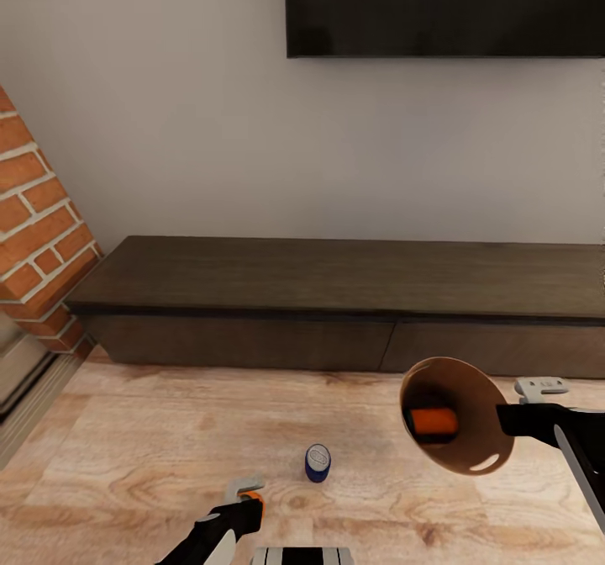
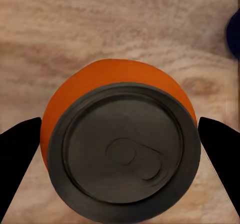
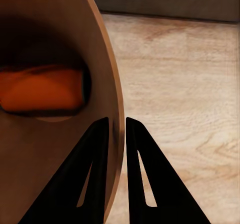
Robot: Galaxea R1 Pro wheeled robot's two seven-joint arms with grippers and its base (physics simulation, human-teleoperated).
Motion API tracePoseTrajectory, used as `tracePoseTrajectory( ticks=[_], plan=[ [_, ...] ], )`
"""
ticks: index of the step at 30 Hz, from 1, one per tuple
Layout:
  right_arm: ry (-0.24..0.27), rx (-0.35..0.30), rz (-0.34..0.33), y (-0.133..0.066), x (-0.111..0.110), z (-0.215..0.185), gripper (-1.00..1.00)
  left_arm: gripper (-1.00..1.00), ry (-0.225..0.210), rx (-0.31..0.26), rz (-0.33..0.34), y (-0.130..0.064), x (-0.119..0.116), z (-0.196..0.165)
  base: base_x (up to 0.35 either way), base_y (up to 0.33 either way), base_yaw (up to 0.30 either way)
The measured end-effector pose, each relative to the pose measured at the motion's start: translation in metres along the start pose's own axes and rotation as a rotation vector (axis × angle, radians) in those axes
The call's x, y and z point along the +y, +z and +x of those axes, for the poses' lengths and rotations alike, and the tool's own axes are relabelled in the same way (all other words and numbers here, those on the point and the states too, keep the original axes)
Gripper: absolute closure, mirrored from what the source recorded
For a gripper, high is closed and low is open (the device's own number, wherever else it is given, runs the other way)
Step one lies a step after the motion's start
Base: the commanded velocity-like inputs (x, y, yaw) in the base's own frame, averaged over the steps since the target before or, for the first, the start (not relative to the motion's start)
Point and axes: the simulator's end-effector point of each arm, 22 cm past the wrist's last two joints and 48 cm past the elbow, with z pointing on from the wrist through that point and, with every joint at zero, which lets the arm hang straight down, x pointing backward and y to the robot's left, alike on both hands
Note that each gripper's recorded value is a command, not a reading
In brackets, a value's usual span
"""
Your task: Put the three can of soda from the living room inside the tash can in the kitchen.
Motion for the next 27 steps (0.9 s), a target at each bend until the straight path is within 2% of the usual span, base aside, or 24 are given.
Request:
tracePoseTrajectory(
  ticks=[7, 13, 16, 18, 24, 27],
  plan=[
    [0.0, -0.026, -0.006, -0.011, 0.001, -0.009, 1.0, 1.0, 0.002, -0.027, 0.046, -0.008, -0.011, -0.012, 0.0, 0.0, 0.0],
    [-0.013, -0.046, -0.017, -0.02, 0.007, -0.015, 1.0, 1.0, 0.005, -0.053, 0.061, -0.015, -0.015, -0.023, 0.0, 0.0, 0.0],
    [-0.015, -0.057, -0.018, -0.025, 0.007, -0.019, 1.0, 1.0, 0.006, -0.079, 0.076, -0.021, -0.022, -0.036, 0.0, 0.0, 0.0],
    [-0.018, -0.065, -0.011, -0.028, 0.005, -0.021, 1.0, 1.0, 0.005, -0.131, 0.108, -0.032, -0.036, -0.061, 0.0, 0.0, 0.0],
    [-0.013, -0.089, -0.013, -0.038, 0.003, -0.029, 1.0, 1.0, 0.009, -0.196, 0.155, -0.055, -0.057, -0.098, 0.0, 0.0, 0.0],
    [-0.012, -0.101, -0.008, -0.044, 0.0, -0.032, 1.0, 1.0, 0.02, -0.218, 0.192, -0.072, -0.071, -0.116, 0.0, 0.0, 0.0]
  ],
)
